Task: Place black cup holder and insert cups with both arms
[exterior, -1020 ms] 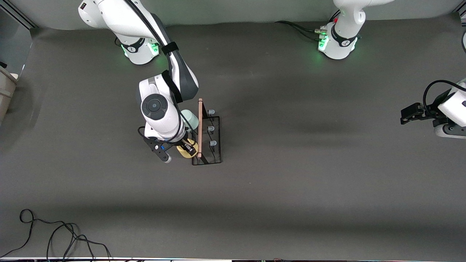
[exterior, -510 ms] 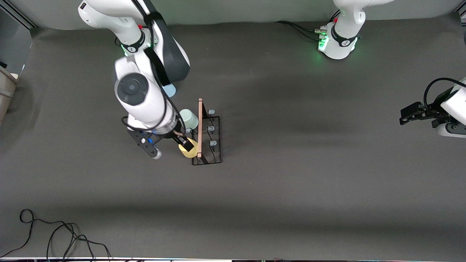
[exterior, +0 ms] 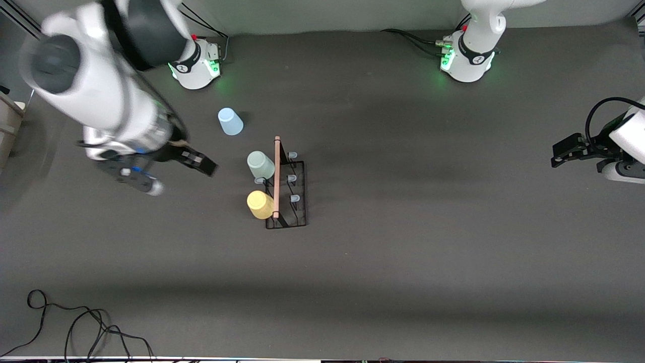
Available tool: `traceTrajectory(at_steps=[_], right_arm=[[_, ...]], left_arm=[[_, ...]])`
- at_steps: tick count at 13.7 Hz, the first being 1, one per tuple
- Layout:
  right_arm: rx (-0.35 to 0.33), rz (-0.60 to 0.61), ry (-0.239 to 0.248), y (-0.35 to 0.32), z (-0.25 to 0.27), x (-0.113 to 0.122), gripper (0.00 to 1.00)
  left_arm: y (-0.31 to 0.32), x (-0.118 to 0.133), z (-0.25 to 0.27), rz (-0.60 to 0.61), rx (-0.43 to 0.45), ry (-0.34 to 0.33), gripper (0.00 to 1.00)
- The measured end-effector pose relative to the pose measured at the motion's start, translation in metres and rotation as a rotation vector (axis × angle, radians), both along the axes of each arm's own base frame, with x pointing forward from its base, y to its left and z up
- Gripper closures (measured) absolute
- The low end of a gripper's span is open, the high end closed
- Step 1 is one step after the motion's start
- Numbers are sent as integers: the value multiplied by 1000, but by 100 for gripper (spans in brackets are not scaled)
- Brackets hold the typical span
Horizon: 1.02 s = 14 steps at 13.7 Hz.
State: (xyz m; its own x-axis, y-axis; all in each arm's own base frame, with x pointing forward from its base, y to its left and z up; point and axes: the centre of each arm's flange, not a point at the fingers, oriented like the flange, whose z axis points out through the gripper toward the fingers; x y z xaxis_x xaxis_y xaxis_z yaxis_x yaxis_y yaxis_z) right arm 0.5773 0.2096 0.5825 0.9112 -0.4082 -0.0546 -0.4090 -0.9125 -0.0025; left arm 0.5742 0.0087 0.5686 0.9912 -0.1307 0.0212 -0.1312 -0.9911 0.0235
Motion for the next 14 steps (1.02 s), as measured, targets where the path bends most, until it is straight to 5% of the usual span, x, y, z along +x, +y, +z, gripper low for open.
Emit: traceTrajectory(at_steps=[6, 14], right_arm=[[35, 207, -23, -148, 35, -15, 0], [29, 345, -46, -235, 43, -25, 0]], left_arm=[[1, 0, -1, 2, 0, 3, 0], [0, -10, 8, -2, 6, 20, 0]])
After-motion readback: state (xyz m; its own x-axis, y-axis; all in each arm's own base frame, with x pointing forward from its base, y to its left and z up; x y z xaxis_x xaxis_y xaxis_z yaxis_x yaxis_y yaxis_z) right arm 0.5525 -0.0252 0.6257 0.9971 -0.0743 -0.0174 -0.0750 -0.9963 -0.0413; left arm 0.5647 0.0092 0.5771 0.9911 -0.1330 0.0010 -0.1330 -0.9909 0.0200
